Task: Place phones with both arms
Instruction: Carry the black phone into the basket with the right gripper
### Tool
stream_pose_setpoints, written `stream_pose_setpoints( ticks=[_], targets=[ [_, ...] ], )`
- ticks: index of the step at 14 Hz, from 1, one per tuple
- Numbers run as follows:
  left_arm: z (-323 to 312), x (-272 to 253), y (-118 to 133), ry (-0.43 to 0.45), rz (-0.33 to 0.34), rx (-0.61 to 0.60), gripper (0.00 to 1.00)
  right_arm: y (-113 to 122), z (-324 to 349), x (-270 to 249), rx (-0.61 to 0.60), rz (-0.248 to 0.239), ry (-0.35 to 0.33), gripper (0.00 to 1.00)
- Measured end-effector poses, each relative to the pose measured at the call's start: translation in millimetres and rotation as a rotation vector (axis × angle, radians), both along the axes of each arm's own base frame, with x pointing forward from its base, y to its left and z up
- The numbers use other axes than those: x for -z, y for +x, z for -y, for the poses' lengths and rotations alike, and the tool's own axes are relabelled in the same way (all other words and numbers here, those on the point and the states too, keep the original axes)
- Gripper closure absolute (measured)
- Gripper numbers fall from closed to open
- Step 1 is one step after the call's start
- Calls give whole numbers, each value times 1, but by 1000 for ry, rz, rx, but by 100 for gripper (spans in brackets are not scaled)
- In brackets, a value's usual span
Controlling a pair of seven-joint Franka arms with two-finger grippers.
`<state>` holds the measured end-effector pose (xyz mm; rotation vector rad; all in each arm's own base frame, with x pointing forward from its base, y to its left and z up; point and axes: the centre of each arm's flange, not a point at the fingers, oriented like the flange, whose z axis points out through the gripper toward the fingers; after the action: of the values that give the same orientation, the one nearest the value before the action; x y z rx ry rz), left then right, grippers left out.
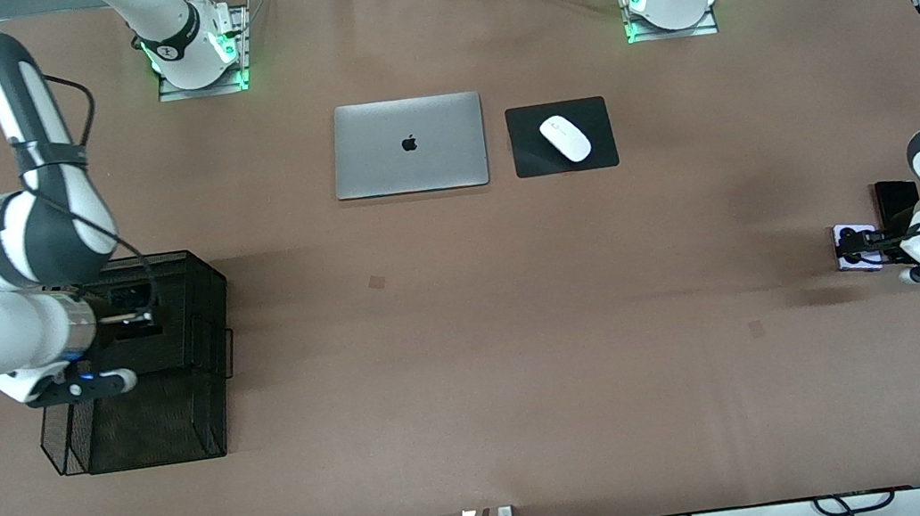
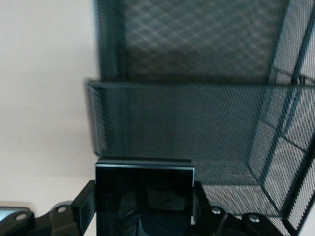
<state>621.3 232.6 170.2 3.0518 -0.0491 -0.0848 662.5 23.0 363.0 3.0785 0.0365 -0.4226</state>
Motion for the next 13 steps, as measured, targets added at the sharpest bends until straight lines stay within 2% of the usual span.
stream_pose_setpoints(
  ticks=[2, 4, 10, 12, 13],
  targets=[
    [1, 1, 0, -1, -1, 3, 0, -13, 10, 13, 14, -37, 0, 20],
    [2, 2, 0, -2, -3, 4, 0, -19, 9, 25, 13, -51, 4, 20],
    [3, 2, 0, -3, -2, 11, 0, -22, 7, 48, 13, -13, 13, 20],
    [4, 2, 1, -4, -1, 16, 5, -21, 11, 48, 18, -11, 13, 20],
    [5, 2, 1, -3, -1, 19, 16, -21, 17, 48, 28, -10, 12, 20]
  ],
)
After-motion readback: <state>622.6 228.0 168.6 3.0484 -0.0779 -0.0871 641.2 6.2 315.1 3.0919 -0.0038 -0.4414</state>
